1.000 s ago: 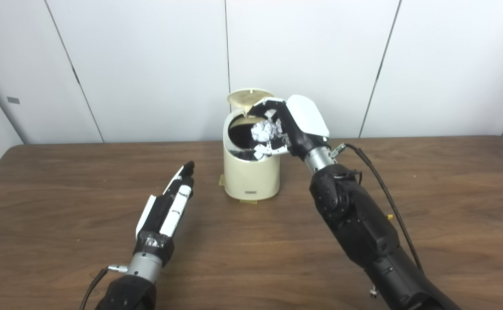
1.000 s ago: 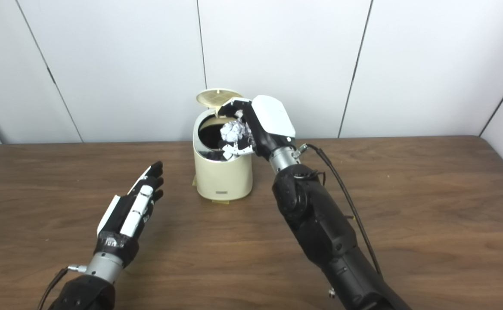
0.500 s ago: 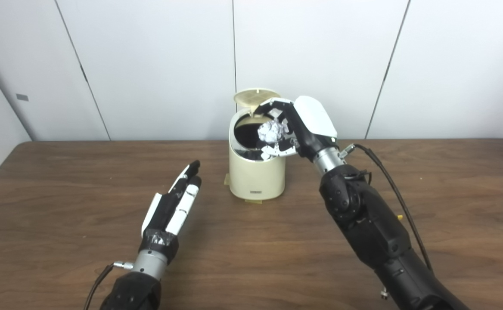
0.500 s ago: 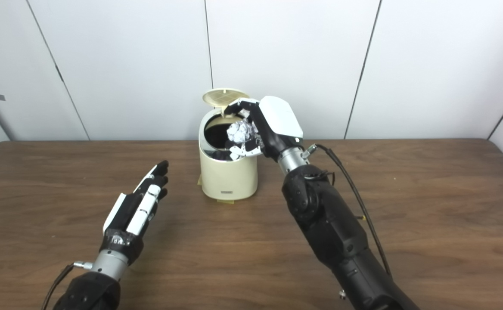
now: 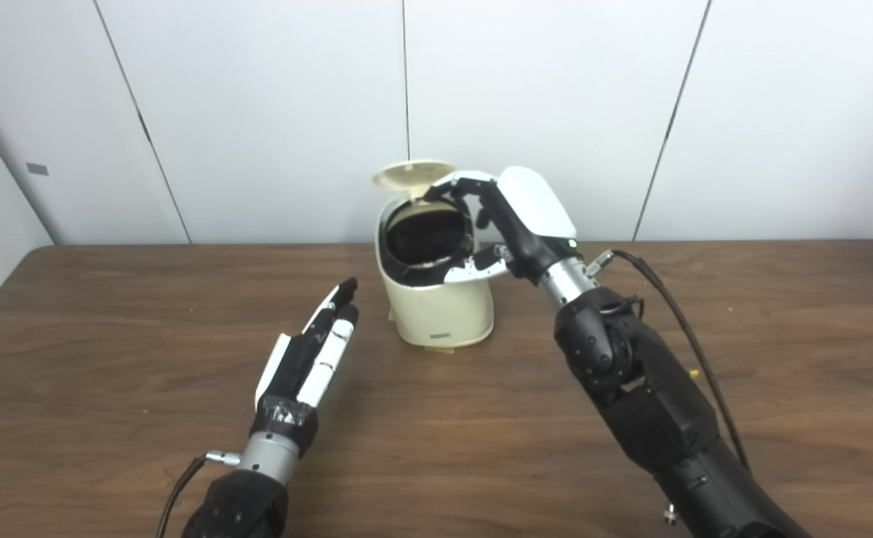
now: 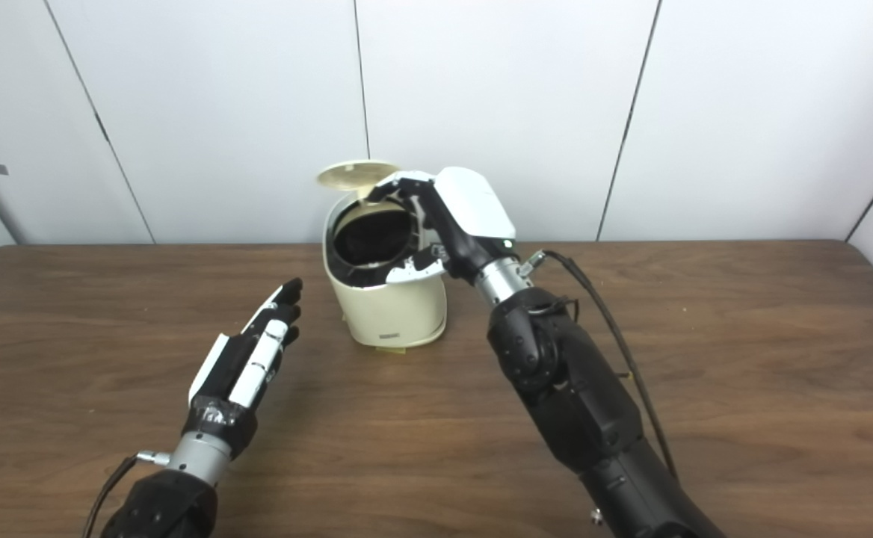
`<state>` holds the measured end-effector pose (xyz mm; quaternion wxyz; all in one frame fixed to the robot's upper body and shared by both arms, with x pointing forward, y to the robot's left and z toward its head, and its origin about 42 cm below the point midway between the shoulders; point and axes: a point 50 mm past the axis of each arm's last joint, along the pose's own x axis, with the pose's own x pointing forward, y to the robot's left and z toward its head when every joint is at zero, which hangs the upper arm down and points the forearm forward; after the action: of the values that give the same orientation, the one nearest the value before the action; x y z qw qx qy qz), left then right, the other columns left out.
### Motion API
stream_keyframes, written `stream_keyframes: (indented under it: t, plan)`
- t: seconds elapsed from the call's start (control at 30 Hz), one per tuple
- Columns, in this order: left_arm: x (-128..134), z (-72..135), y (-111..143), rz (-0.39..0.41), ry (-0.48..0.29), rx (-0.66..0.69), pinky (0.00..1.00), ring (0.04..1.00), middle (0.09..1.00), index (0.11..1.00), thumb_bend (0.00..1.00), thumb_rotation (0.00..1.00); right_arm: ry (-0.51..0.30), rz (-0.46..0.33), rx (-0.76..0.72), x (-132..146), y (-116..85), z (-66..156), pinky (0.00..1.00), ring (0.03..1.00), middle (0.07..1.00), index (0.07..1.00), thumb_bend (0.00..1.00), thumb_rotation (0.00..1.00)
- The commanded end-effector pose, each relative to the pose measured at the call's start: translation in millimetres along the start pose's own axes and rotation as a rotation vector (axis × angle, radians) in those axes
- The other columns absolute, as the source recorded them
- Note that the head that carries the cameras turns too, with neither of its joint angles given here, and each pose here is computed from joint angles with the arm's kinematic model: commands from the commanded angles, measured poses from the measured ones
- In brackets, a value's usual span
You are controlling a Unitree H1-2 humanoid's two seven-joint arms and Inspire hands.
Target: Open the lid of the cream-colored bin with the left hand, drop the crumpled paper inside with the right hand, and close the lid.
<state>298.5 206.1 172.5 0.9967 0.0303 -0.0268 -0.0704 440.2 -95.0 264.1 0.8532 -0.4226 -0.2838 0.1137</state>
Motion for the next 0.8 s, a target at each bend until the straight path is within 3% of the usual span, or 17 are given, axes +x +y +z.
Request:
stream_keyframes:
  t: [0.0, 0.77]
  plan:
    - [7.9, 15.2, -1.4, 0.0, -0.057, 0.008, 1.0, 1.0, 0.999, 0.989, 0.55, 0.83, -0.073, -0.047, -0.01, 15.9, -18.5, 12.6, 0.63, 0.694, 0.707, 0.65, 0.97, 0.09]
    - [8.1, 14.1, 2.9, 0.0, -0.069, -0.005, 1.0, 1.0, 0.996, 0.998, 0.55, 0.82, -0.028, -0.055, -0.022, 11.7, -18.4, -1.5, 0.63, 0.684, 0.686, 0.661, 0.93, 0.08]
